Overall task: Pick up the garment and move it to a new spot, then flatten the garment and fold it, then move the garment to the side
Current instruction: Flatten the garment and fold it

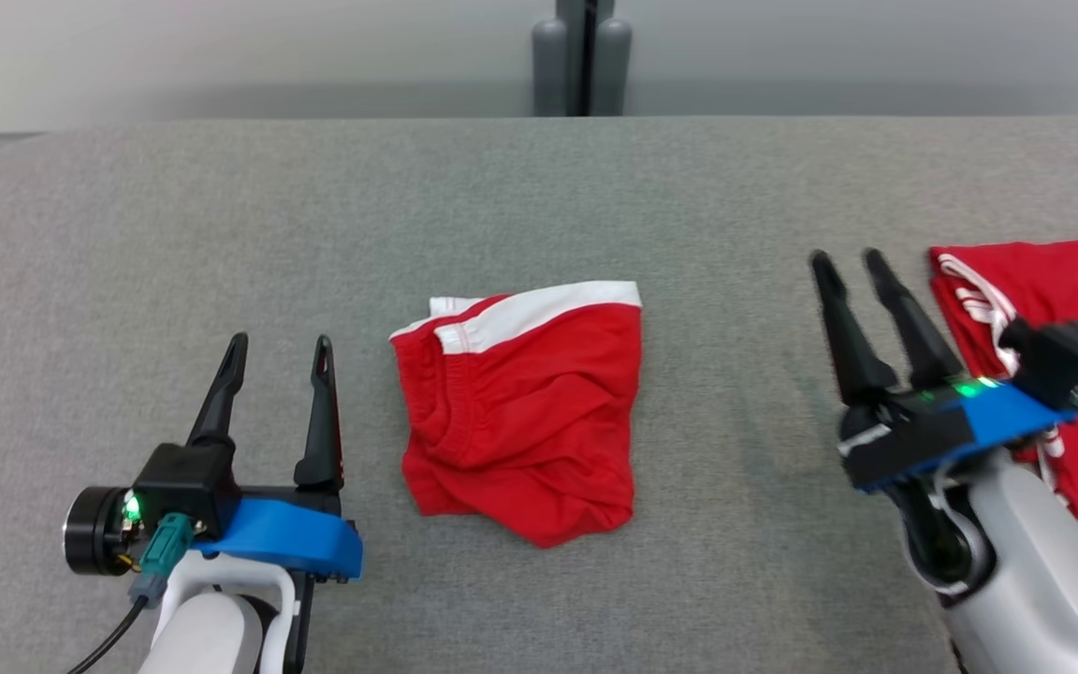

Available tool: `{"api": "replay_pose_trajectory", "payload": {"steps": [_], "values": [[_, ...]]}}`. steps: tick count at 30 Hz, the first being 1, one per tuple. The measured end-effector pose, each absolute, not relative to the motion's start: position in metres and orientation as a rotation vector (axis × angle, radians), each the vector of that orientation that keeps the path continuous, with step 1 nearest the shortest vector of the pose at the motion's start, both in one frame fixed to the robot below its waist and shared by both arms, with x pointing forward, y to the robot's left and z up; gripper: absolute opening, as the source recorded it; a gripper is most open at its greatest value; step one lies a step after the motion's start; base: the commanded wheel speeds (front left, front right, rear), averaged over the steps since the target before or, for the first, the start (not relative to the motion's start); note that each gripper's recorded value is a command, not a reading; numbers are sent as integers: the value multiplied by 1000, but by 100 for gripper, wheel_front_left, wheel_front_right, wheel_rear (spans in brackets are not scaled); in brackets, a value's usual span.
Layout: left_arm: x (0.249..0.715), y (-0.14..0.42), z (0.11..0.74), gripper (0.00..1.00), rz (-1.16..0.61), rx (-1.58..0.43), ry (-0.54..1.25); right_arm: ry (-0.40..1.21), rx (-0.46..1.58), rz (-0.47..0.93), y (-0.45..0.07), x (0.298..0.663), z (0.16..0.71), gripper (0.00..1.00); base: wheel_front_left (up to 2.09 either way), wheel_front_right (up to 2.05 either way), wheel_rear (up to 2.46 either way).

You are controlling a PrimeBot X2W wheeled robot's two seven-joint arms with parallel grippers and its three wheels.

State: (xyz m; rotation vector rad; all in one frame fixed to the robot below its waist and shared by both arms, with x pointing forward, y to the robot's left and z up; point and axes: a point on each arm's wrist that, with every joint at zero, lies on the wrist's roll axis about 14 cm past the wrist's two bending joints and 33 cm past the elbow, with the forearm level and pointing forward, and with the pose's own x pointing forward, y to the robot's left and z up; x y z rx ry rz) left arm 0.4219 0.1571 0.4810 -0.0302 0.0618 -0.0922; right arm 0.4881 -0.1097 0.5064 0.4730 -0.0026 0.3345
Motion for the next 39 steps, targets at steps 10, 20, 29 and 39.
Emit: {"api": "replay_pose_trajectory", "payload": {"steps": [10, 20, 29, 39], "values": [[405, 147, 494, 100, -120, -28, 32, -82, 326, 101, -197, 417, 513, 100, 0, 0, 0], [372, 150, 491, 100, -118, -8, 23, -41, 235, 59, -207, 367, 519, 100, 0, 0, 0], [355, 150, 486, 100, -116, -14, 33, -29, 176, 49, -208, 343, 528, 100, 0, 0, 0], [351, 154, 479, 100, -104, -13, 52, -14, 133, 48, -207, 339, 531, 100, 0, 0, 0]]}}
